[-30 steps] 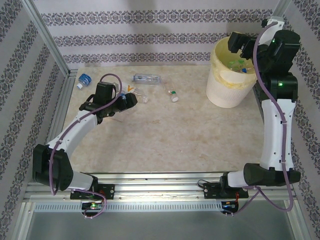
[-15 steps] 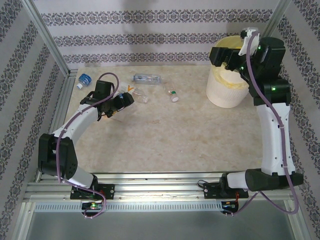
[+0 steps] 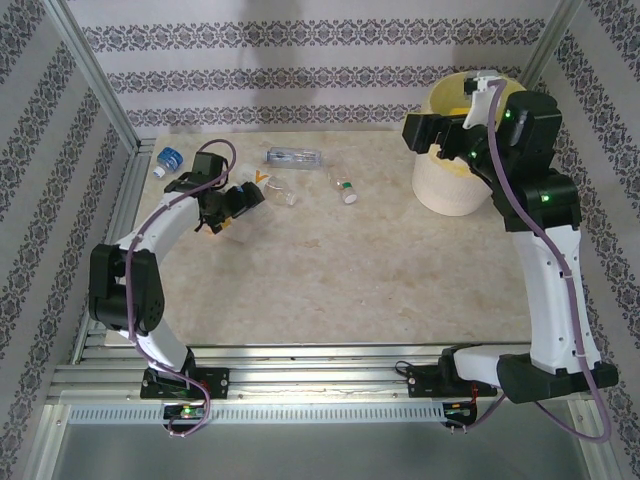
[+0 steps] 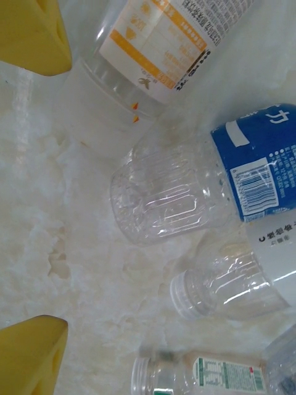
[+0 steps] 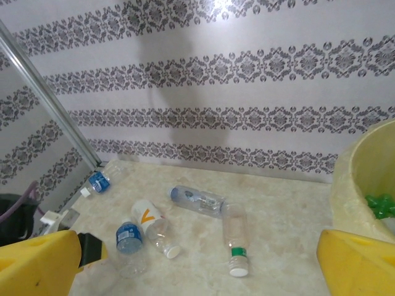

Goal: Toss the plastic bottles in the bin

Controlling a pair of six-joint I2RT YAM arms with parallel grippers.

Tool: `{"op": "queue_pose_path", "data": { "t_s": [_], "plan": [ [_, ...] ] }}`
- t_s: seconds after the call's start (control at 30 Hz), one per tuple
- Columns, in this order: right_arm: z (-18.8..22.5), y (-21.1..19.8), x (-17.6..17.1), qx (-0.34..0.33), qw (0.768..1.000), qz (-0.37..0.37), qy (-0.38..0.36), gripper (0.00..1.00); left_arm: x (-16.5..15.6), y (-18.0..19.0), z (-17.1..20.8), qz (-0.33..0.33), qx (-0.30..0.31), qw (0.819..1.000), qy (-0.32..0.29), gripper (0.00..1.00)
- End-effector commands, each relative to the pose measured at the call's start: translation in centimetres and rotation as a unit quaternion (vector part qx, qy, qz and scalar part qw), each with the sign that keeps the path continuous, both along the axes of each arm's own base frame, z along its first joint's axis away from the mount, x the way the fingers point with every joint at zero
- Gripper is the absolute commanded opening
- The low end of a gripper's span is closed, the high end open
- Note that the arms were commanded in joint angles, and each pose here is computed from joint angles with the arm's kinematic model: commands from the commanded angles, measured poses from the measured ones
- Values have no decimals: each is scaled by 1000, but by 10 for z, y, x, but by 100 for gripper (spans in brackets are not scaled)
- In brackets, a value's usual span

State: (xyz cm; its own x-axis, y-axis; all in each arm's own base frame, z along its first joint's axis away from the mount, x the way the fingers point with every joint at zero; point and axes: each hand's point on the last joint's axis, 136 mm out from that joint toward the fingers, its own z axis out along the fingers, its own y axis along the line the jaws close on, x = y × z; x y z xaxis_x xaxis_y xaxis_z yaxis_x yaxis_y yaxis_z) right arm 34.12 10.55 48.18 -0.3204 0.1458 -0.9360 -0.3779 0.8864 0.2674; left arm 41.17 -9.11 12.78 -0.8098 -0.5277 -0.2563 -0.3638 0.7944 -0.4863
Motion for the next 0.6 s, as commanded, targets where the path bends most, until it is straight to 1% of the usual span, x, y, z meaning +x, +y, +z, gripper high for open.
{"op": "queue_pose_path", "data": {
  "t_s": [0.0,0.13,0.2,0.57],
  "plan": [
    [-3,5,-9,-1,1000,8,2,98,2,11,-7,7,16,1000,26,100],
    [-4,5,-14,-6,1000,10,1,98,4,19,-16,19,29,998,52,100],
    [-4,5,-16,-10,1000,9,-1,98,4,23,-14,27,37,998,54,100],
    [-7,4,-19,-17,1000,10,-1,98,-5,32,-34,54,41,994,89,100]
  ]
}}
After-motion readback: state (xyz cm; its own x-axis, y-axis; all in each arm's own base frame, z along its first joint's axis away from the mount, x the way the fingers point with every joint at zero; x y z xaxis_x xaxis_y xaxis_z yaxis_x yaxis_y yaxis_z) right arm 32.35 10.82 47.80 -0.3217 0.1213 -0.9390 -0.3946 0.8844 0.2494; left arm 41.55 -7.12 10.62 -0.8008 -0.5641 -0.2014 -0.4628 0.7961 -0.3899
